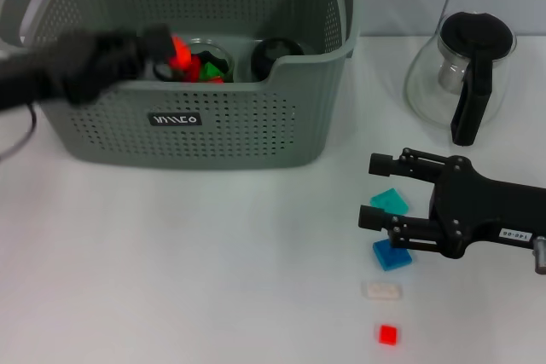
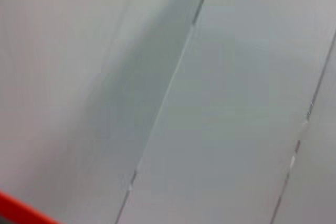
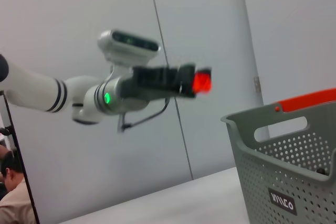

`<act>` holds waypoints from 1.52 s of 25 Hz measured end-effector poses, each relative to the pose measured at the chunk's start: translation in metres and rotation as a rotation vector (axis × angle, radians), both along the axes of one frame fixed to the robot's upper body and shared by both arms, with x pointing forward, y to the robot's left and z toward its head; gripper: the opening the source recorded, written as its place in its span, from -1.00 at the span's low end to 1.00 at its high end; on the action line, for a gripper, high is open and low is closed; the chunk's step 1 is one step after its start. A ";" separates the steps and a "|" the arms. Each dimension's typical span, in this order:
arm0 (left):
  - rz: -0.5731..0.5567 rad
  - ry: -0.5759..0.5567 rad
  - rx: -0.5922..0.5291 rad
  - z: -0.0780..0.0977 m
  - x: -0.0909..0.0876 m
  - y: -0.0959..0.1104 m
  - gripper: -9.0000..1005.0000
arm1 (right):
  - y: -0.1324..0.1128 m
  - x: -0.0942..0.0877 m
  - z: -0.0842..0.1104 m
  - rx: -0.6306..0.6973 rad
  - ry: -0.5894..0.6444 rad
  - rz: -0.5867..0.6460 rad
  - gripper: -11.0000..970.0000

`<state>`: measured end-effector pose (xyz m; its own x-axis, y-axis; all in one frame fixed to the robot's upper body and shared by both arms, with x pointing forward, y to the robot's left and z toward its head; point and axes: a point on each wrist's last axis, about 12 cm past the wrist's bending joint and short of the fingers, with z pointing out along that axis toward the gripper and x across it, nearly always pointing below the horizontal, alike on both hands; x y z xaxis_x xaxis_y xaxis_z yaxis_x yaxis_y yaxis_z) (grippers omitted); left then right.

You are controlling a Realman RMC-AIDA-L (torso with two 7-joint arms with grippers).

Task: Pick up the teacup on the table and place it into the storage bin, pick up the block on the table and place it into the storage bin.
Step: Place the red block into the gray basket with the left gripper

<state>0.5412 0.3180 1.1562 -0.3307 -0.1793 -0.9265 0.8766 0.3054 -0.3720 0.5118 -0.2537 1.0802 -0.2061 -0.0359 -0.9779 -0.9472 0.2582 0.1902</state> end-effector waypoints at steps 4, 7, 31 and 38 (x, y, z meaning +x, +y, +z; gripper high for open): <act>0.036 0.041 0.006 0.023 0.023 0.001 -0.58 | 0.001 0.001 0.001 0.001 -0.003 0.005 0.66; 0.086 0.073 0.035 0.038 0.045 0.000 -0.57 | 0.002 0.002 0.001 0.001 -0.005 0.008 0.66; 0.384 0.102 0.639 0.020 0.118 -0.074 -0.51 | 0.002 0.001 0.001 0.007 -0.004 0.001 0.66; 0.417 0.116 0.600 0.020 0.111 -0.063 -0.28 | 0.002 0.002 0.001 0.007 -0.005 0.001 0.66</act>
<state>0.6521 0.2546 1.1764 -0.4480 0.2148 -0.8678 0.6083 0.7846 -0.1199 0.5135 -0.2517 1.0815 -0.2015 -0.0292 -0.9790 -0.9483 0.2559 0.1876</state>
